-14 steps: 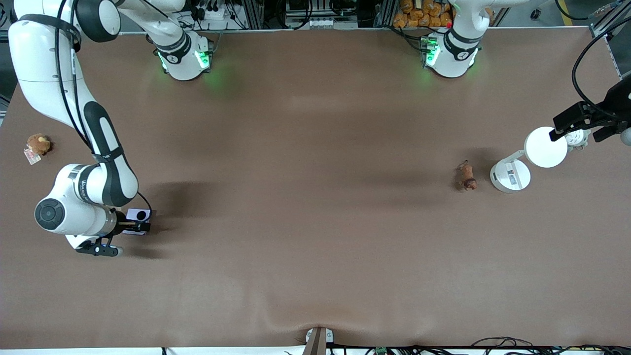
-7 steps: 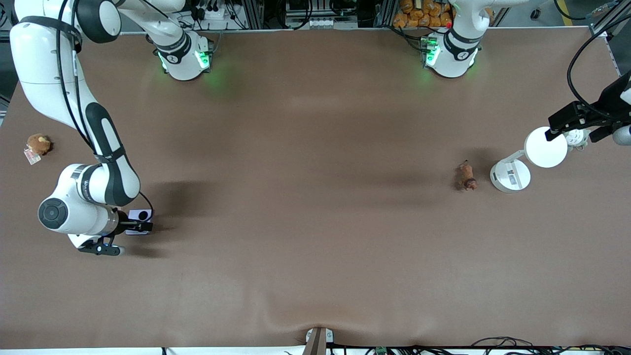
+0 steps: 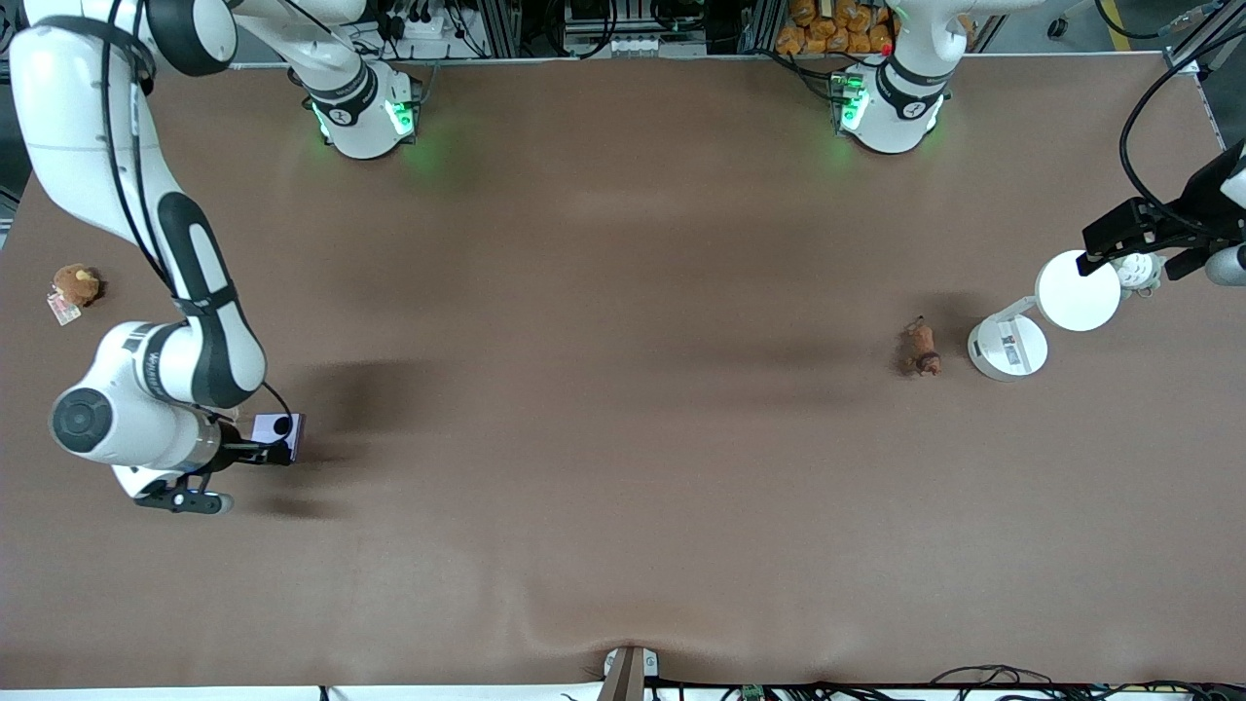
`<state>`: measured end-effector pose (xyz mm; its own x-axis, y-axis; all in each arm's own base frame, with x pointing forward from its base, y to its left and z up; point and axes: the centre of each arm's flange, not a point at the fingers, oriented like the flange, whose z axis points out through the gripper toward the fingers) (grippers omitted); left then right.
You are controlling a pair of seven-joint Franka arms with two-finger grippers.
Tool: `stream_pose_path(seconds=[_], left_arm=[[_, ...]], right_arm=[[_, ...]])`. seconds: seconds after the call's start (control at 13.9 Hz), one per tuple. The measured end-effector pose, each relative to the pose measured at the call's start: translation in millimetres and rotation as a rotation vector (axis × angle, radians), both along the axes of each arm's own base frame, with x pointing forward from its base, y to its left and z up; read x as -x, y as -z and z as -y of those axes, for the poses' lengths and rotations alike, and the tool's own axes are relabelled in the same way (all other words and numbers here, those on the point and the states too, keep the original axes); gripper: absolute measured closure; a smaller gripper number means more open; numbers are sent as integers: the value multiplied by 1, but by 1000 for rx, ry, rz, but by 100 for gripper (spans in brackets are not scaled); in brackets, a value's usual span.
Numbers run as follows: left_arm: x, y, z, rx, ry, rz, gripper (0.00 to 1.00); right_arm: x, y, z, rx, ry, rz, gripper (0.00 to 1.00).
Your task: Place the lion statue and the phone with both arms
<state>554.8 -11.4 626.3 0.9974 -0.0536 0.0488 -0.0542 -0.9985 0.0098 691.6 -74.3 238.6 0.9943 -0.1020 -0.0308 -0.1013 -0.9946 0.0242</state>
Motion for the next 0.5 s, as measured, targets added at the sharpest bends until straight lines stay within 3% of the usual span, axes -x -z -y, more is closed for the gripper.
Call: stream_pose_path(seconds=[0.22, 0.5], left_arm=[[1, 2, 8, -15, 18, -12, 0], [1, 2, 7, -16, 17, -14, 0]], right_arm=[[3, -92, -3, -3, -29, 29, 0], [37, -216, -13, -13, -43, 23, 0]])
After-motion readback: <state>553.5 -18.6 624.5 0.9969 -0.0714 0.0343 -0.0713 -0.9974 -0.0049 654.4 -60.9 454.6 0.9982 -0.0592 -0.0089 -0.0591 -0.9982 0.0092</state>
